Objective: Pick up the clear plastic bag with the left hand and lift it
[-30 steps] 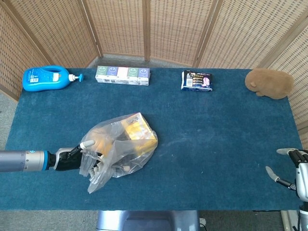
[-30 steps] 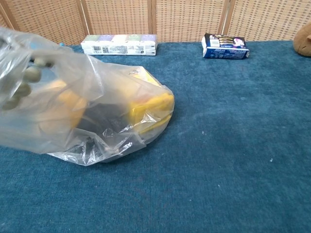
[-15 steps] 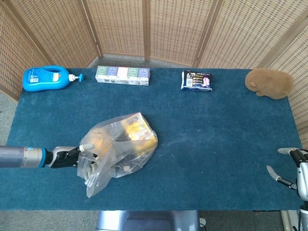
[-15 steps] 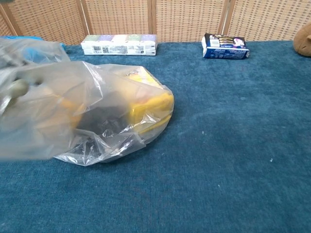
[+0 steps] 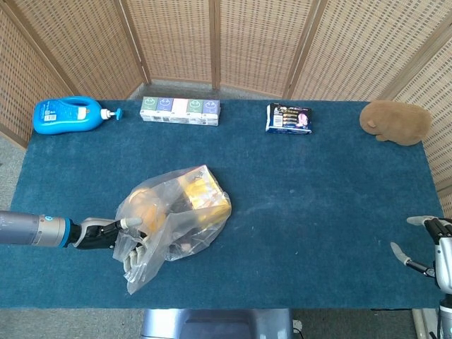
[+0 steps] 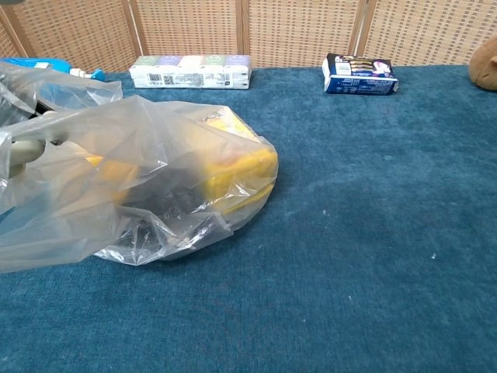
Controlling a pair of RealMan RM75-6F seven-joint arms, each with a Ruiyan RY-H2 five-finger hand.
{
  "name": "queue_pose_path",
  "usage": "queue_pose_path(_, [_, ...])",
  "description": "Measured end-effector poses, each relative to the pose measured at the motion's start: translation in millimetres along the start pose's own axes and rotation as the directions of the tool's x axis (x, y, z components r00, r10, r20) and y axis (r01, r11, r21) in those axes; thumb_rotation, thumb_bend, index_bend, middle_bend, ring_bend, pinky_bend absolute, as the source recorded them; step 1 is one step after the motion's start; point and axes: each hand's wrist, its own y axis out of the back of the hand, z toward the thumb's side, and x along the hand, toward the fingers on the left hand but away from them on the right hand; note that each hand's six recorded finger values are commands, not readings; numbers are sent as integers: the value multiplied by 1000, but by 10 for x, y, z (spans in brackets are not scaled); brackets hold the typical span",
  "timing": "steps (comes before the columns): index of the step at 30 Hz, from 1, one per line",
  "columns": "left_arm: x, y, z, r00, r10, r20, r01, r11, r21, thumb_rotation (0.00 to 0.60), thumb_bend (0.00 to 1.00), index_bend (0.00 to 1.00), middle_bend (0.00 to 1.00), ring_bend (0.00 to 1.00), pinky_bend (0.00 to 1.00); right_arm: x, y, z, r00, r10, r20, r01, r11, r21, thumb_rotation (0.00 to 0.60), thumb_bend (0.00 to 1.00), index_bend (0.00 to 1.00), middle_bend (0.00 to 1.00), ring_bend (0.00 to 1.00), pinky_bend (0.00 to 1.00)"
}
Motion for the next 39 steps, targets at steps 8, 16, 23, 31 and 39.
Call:
queue_pose_path(8, [154, -108, -85, 997, -25, -67, 27, 999, 25, 0, 15, 325, 426, 383, 392, 3, -1, 8, 1000, -1, -3, 1, 1000, -3, 406, 268, 367, 409, 401, 254])
queue_pose_path(16, [271, -202, 4, 1000, -20, -11, 20, 1000, -5, 0, 15, 325, 397, 353, 368, 13, 10, 12, 1000, -6, -5, 6, 1000, -4, 412, 268, 367, 409, 401, 253])
queue_pose_path(23, [403, -354, 110, 995, -78, 69, 85, 992, -96, 0, 16, 324, 395, 351, 327, 27, 13, 6, 1000, -7, -2, 7, 1000, -6, 408, 267, 367, 409, 401, 253])
queue_pose_path(31, [533, -438, 186, 984, -75, 159, 107, 973, -205, 0, 21, 324, 395, 351, 310, 42, 20, -9, 1000, -8, 1, 8, 1000, -8, 407, 267, 367, 409, 401, 254])
queue_pose_path(39, [563, -491, 257, 952, -86, 294, 182, 931, -317, 0, 35, 324, 395, 351, 286, 50, 21, -16, 1000, -9, 3, 9, 1000, -10, 408, 267, 367, 409, 401, 254])
